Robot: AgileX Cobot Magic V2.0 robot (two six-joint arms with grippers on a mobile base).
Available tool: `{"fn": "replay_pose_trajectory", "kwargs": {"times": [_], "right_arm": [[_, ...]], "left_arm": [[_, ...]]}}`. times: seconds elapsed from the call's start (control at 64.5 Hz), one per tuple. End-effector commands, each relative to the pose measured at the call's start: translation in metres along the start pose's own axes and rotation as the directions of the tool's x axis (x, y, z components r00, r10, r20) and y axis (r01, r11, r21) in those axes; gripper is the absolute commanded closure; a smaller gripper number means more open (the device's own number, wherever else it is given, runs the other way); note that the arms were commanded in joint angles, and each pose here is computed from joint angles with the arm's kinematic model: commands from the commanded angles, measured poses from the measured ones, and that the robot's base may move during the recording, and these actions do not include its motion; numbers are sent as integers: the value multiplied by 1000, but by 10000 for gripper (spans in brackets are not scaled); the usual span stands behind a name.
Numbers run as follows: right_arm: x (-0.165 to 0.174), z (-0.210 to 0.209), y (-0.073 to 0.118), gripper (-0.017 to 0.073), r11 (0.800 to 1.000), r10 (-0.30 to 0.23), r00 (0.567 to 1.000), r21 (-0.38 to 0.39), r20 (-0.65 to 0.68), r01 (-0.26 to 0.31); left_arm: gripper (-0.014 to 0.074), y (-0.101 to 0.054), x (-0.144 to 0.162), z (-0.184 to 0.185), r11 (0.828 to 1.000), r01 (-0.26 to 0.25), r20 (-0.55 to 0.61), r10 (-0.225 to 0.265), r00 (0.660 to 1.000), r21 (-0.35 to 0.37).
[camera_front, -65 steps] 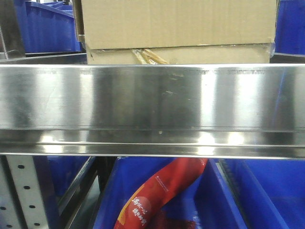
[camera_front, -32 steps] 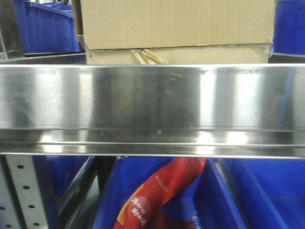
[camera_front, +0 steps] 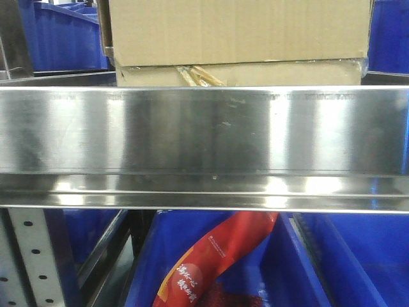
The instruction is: Stack two boxes on right shelf middle
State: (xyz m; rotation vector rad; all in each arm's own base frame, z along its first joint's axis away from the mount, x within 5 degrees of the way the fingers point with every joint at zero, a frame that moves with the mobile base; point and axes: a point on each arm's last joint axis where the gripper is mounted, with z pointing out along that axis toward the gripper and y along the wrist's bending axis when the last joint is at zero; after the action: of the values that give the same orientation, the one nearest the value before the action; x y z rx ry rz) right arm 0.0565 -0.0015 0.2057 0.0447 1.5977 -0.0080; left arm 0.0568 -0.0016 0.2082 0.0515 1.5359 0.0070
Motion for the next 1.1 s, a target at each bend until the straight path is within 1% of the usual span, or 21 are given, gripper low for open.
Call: {"fn": "replay_pose_trajectory", "kwargs": {"times": [0.0, 1.084], "right_arm": [[0, 0, -1, 712, 1000, 10, 999, 6, 38, -10], [0, 0, -1, 712, 1000, 10, 999, 6, 35, -10]], "left_arm": [[704, 0, -2, 0, 1000, 6, 25, -6, 1000, -2], [704, 0, -2, 0, 1000, 6, 25, -6, 1000, -2]]}}
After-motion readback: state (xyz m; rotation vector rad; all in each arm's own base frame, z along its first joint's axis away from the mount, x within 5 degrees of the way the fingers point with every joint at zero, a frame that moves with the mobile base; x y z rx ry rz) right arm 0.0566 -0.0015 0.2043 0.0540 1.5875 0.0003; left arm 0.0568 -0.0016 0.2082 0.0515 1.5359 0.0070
